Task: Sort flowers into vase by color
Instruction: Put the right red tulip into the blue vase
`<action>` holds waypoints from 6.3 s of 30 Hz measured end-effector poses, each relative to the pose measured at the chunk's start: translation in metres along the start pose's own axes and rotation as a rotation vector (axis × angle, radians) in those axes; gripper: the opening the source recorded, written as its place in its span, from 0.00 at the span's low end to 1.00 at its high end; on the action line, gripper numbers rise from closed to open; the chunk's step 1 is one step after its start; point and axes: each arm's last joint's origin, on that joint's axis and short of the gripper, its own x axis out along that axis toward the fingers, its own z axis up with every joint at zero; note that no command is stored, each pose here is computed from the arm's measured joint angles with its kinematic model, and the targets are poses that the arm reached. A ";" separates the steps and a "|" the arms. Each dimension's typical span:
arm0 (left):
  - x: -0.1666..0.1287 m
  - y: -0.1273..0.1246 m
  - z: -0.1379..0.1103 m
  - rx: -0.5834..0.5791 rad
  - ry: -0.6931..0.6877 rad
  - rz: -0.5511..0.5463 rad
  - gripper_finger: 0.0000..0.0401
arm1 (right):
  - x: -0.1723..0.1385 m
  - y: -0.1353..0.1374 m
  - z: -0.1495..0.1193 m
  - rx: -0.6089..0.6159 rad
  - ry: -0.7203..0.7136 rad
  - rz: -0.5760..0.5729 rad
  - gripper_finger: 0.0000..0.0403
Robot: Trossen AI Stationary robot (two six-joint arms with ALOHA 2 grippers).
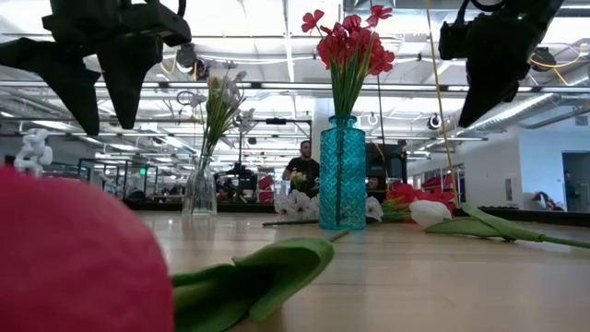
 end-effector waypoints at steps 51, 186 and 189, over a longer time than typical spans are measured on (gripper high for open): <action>0.000 0.000 -0.002 0.428 0.050 -0.004 0.50 | 0.044 0.204 0.035 -0.764 0.052 0.306 0.00; -0.018 -0.030 -0.040 0.886 -0.412 -0.365 0.50 | 0.038 0.080 0.039 -0.313 -0.979 0.283 0.00; -0.018 -0.030 -0.040 0.887 -0.412 -0.364 0.50 | 0.050 0.077 0.036 -0.292 -0.937 0.261 0.00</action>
